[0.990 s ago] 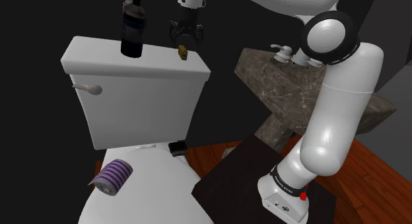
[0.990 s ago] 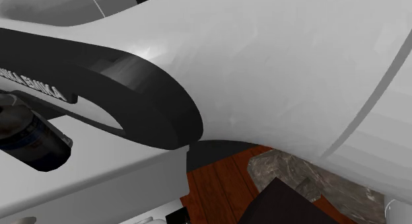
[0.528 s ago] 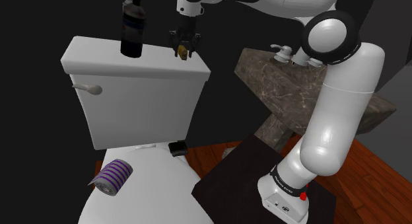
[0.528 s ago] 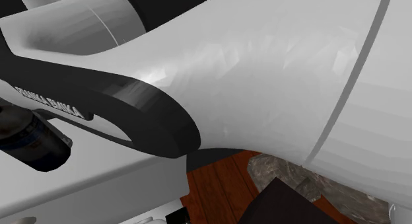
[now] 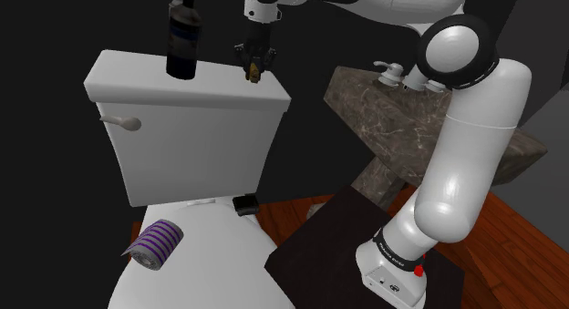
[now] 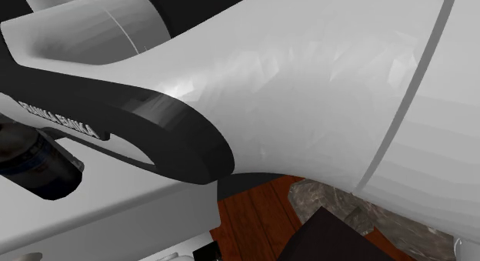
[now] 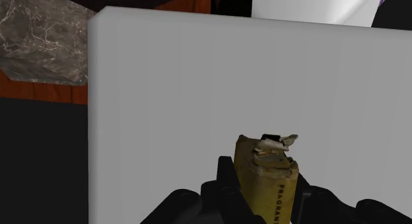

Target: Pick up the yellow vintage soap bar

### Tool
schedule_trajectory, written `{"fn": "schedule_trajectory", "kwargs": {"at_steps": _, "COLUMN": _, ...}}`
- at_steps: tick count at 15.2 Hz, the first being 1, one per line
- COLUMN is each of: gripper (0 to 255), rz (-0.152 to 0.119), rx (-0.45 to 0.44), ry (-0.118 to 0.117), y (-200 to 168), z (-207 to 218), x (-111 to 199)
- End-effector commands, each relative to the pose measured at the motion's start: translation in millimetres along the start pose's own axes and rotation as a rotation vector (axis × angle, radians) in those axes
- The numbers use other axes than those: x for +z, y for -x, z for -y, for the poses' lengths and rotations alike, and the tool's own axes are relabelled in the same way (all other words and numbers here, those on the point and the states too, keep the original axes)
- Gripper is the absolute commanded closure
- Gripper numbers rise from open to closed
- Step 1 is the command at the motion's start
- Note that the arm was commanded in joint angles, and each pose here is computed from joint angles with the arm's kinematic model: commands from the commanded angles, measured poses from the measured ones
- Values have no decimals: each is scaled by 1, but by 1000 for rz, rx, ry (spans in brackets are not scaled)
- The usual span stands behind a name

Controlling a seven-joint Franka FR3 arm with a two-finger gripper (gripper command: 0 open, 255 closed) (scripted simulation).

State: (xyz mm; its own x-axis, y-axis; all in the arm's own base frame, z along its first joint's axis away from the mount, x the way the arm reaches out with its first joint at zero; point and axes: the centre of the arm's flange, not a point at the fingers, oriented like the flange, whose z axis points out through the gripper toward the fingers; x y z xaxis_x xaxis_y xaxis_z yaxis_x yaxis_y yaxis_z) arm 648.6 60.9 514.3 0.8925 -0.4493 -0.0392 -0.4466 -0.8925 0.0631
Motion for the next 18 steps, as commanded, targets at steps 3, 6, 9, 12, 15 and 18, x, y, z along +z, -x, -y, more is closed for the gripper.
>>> {"fn": "schedule_trajectory", "kwargs": {"at_steps": 3, "gripper": 255, "rz": 0, "rx": -1, "ry": 0, "y": 1, "z": 0, "x": -11}}
{"fn": "schedule_trajectory", "kwargs": {"at_steps": 6, "gripper": 255, "rz": 0, "rx": -1, "ry": 0, "y": 1, "z": -1, "x": -27}}
{"fn": "schedule_trajectory", "kwargs": {"at_steps": 9, "gripper": 255, "rz": 0, "rx": -1, "ry": 0, "y": 2, "z": -2, "x": -42}}
{"fn": "schedule_trajectory", "kwargs": {"at_steps": 12, "gripper": 255, "rz": 0, "rx": -1, "ry": 0, "y": 2, "z": -3, "x": -58}}
{"fn": "schedule_trajectory", "kwargs": {"at_steps": 15, "gripper": 255, "rz": 0, "rx": -1, "ry": 0, "y": 3, "z": -4, "x": -74}}
{"fn": "schedule_trajectory", "kwargs": {"at_steps": 18, "gripper": 255, "rz": 0, "rx": 0, "ry": 0, "y": 3, "z": -4, "x": -80}}
